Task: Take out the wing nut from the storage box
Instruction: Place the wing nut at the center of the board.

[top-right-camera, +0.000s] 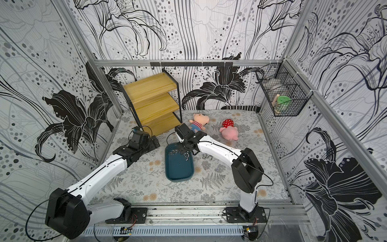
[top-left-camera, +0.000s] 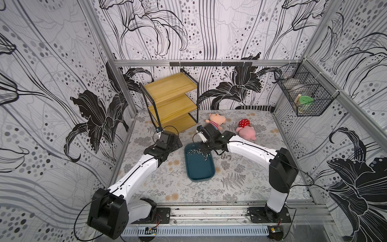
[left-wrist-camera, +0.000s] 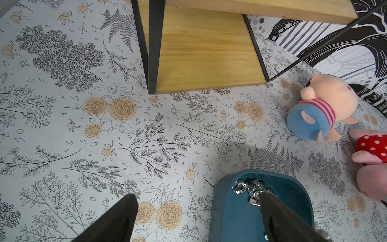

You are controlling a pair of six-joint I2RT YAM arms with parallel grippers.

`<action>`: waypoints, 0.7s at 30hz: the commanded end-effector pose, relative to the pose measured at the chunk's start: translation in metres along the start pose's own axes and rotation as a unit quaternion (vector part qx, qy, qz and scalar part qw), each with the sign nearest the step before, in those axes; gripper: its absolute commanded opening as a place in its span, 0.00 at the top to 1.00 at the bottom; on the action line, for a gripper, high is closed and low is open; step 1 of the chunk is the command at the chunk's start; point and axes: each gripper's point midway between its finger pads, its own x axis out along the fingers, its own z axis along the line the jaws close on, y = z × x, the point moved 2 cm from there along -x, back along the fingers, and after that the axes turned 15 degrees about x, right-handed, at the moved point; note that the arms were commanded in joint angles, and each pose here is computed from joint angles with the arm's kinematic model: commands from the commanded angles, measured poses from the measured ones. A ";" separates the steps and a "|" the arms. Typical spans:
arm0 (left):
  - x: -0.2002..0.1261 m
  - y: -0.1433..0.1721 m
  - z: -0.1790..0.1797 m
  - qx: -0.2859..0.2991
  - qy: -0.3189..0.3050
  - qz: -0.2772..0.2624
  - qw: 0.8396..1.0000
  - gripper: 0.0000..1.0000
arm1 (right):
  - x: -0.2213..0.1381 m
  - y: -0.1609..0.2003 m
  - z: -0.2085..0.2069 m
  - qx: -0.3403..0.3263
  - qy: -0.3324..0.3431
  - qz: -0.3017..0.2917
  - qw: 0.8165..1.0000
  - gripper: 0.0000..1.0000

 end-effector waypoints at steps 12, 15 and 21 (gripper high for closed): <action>0.002 -0.007 -0.008 0.003 0.008 -0.007 1.000 0.05 | -0.036 0.031 -0.146 0.107 0.100 -0.007 0.989 0.98; 0.003 -0.007 -0.010 0.004 0.008 -0.006 1.000 0.05 | -0.033 0.044 -0.170 0.125 0.119 0.006 0.985 0.98; 0.002 -0.009 -0.012 0.007 0.008 -0.006 1.000 0.05 | -0.017 0.067 -0.190 0.137 0.139 0.037 0.980 0.98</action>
